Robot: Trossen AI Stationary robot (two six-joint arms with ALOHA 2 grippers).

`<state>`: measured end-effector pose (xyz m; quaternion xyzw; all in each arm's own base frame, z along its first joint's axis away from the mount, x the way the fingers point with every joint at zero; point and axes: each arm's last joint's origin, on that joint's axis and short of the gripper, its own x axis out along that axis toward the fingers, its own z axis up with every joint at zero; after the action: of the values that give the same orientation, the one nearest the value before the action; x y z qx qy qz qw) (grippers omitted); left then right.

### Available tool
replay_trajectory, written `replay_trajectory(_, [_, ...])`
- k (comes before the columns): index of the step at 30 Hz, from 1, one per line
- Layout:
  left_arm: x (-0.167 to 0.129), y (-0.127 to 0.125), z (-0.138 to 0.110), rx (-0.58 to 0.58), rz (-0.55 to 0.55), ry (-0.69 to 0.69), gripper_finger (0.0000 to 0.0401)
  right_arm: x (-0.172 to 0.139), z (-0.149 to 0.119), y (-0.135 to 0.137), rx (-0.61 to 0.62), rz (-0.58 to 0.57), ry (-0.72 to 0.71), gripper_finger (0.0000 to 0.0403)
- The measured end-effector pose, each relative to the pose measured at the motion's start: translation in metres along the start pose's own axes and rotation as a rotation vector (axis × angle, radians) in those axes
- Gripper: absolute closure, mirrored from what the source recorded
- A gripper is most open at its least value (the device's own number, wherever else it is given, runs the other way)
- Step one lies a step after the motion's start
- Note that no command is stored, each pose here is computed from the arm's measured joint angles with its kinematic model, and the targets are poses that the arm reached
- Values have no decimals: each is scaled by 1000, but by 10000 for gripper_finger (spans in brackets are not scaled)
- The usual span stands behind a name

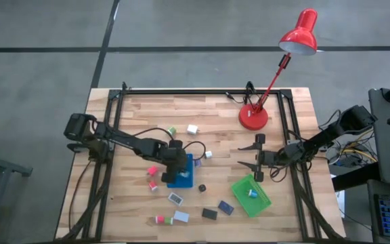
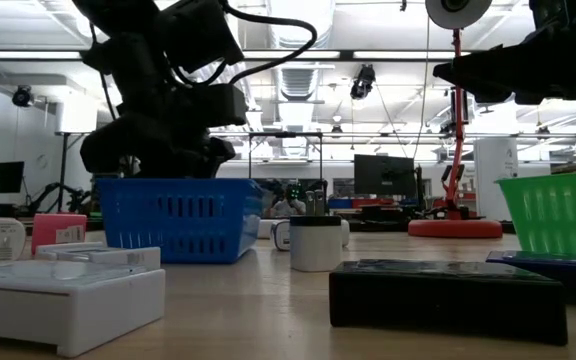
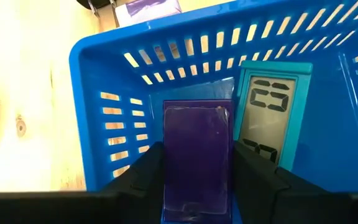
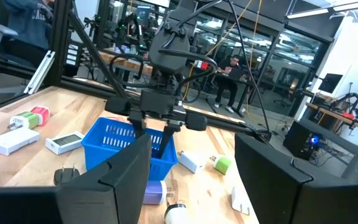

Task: Pick & Place Office items
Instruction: Put the top violet digital clock into the blue bin, then put the top white black charger adapter into the green bin

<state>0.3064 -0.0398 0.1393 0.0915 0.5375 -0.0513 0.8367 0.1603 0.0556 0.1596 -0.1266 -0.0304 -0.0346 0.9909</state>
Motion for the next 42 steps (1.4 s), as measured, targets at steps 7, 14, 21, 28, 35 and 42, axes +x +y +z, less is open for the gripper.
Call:
replay_trajectory(7, [0, 0, 0, -31, 4, 2, 262, 0, 0, 0, 0, 0, 1, 179])
replay_trajectory(14, [0, 0, -1, -45, 9, 3, 176, 0, 0, 0, 0, 0, 1, 179])
replay_trajectory(21, [0, 0, -1, -42, -19, 2, 172, 0, 0, 0, -1, 1, 1, 179])
replay_trajectory(28, [-4, 0, 0, -43, -22, -5, 171, 0, -1, 0, -3, 2, 6, 179])
replay_trajectory(35, [-20, 2, 4, -50, 23, -64, 170, 0, -1, 0, 0, 3, 9, 179])
replay_trajectory(42, [-32, 7, 9, -49, 129, -134, 170, 0, -2, 1, 5, 6, 20, 179])
